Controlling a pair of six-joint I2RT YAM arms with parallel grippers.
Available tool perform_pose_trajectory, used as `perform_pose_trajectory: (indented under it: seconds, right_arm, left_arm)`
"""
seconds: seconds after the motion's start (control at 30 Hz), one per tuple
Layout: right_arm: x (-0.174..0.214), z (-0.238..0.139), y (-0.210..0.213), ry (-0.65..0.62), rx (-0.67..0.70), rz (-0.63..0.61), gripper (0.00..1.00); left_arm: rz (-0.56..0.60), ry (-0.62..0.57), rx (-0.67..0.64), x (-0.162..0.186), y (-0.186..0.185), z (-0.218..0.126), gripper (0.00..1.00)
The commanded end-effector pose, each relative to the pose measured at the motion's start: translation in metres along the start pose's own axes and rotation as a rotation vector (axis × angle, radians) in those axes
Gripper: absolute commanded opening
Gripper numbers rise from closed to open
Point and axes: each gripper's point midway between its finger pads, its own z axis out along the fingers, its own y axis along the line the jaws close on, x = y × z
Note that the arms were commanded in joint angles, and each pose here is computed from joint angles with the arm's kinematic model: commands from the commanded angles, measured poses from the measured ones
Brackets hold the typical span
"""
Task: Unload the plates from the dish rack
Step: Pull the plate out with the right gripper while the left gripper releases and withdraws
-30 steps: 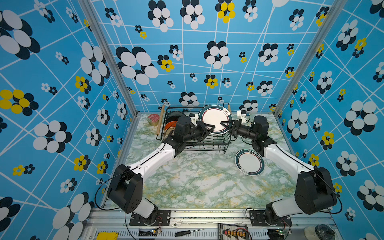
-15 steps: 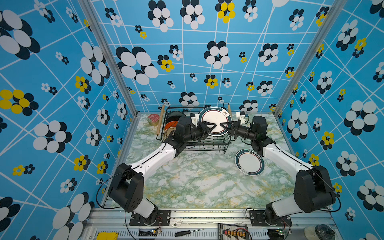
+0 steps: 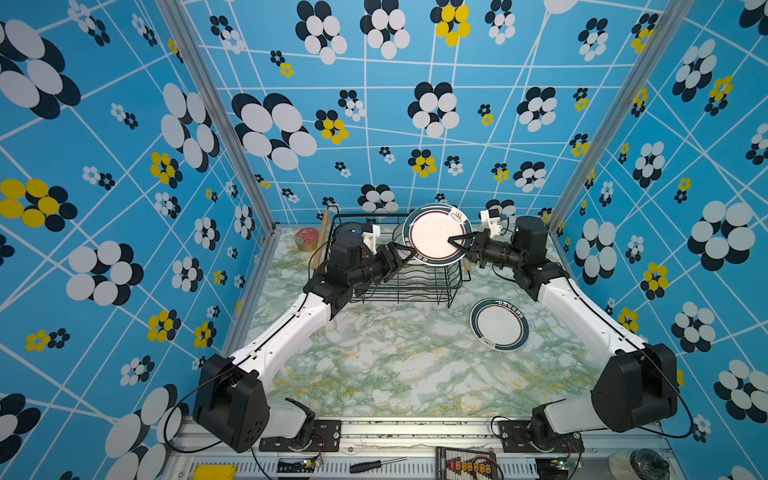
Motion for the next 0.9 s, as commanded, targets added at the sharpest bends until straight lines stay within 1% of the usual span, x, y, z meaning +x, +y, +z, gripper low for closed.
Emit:
perform_pose_trajectory:
  seconds: [0.0,0.1,0.17,0.23,0.27,0.3,0.33,0.4,0.43,0.67,0.87]
  right_arm:
    - [-0.007,-0.028,0.016,-0.029,0.052,-0.108,0.00]
    - [-0.009,-0.050,0.009,-0.052,0.142,-0.143,0.00]
    - [-0.008,-0.065,0.002,-0.068,0.221,-0.166,0.00]
    - [-0.007,-0.080,-0.001,-0.081,0.287,-0.198,0.00]
    - [-0.004,-0.086,-0.001,-0.082,0.312,-0.210,0.00]
    - [-0.002,-0.090,0.000,-0.084,0.325,-0.219,0.00]
    - [-0.008,-0.103,-0.005,-0.115,0.361,-0.214,0.00]
    - [-0.006,-0.116,-0.008,-0.130,0.410,-0.225,0.00]
    - [-0.005,-0.122,-0.009,-0.138,0.437,-0.231,0.00]
    - [0.000,-0.176,-0.023,-0.212,0.645,-0.252,0.00]
    - [0.007,-0.214,-0.049,-0.238,0.841,-0.242,0.00]
  left_arm:
    - [0.105,-0.030,-0.102,-0.007,0.013,-0.030,0.68]
    - [0.132,-0.069,-0.204,-0.019,0.027,-0.054,0.70]
    - [0.151,-0.085,-0.265,-0.025,0.035,-0.068,0.73]
    - [0.178,-0.104,-0.304,-0.030,0.039,-0.078,0.75]
    - [0.190,-0.112,-0.320,-0.033,0.041,-0.082,0.79]
    - [0.200,-0.120,-0.338,-0.035,0.042,-0.085,0.87]
    - [0.211,-0.125,-0.351,-0.037,0.043,-0.087,0.90]
    - [0.232,-0.130,-0.367,-0.040,0.044,-0.089,0.93]
    - [0.239,-0.132,-0.370,-0.042,0.044,-0.089,1.00]
    - [0.273,-0.124,-0.365,-0.050,0.042,-0.082,0.99]
    - [0.311,-0.127,-0.371,-0.057,0.039,-0.079,0.99]
